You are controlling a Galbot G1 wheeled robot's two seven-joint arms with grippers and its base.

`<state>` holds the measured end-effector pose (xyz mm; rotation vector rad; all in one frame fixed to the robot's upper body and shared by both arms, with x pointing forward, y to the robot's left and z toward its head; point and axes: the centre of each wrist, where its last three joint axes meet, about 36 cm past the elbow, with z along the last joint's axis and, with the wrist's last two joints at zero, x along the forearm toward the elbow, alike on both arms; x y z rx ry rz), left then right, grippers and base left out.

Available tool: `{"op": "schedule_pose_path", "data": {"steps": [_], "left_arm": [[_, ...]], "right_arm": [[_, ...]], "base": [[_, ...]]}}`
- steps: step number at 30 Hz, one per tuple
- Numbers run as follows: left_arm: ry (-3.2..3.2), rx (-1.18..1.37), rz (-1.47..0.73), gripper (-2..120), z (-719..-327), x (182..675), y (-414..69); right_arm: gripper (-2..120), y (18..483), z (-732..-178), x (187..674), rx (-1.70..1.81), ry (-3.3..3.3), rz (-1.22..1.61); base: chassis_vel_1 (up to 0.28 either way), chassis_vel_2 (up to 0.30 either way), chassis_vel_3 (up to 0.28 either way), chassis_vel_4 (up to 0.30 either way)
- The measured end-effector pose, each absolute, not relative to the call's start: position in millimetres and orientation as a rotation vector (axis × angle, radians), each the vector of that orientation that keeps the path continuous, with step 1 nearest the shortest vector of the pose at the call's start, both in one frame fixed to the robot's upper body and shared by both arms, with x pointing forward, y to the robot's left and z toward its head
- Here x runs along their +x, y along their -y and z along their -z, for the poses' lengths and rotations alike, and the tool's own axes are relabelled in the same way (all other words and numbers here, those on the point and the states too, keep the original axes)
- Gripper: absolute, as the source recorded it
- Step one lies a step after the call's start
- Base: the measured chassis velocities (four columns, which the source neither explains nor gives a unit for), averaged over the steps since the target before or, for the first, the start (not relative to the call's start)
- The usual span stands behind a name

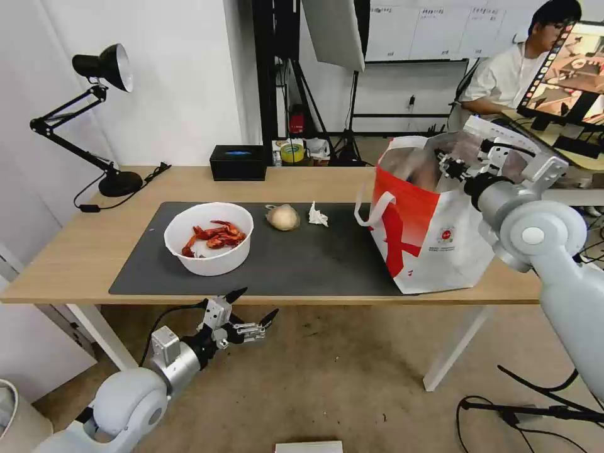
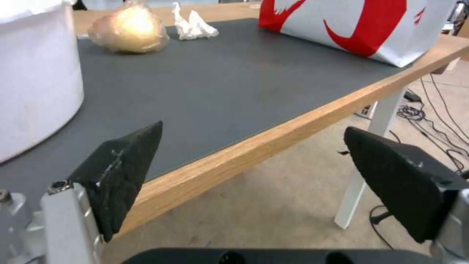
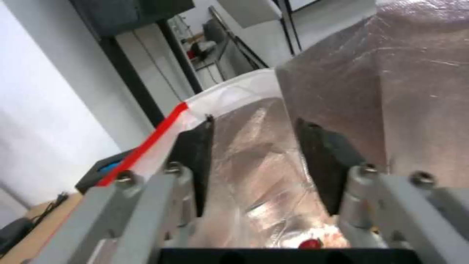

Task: Pick up the trash from the table and place it into the takeout bag.

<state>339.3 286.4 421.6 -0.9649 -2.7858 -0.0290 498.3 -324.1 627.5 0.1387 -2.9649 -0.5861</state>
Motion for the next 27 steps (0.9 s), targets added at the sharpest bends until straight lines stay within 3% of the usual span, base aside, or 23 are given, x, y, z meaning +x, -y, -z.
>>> {"op": "schedule_pose_path", "data": {"steps": [5,6,12,14,20,27], "left_arm": [[2.792,-0.977,0.03,100,-427.4,338.2,-286.2],[2.795,-0.98,0.033,100,-429.3,338.4,-286.4],[2.805,-0.969,0.042,100,-432.5,338.4,-290.1],[2.809,-0.96,0.044,100,-433.7,337.1,-292.2],[2.824,-0.946,0.047,100,-436.9,335.6,-294.9],[2.886,-0.902,0.051,100,-433.1,337.0,-301.2]], "right_arm": [[58,322.6,-628.9,496.2,0.179,2.966,0.58],[67,322.2,-629.7,495.5,0.193,2.968,0.58],[84,319.3,-644.3,488.9,0.274,3.014,0.575],[96,318.0,-655.5,486.2,0.335,3.056,0.567],[100,312.8,-668.6,475.9,0.531,3.11,0.546],[100,293.8,-643.1,441.3,0.752,3.064,0.286]], "base": [[0.0,0.0,0.0,0.0],[0.0,0.0,0.0,0.0],[0.0,0.0,0.0,0.0],[0.0,0.0,0.0,0.0],[0.0,0.0,0.0,0.0],[0.0,0.0,0.0,0.0]]}}
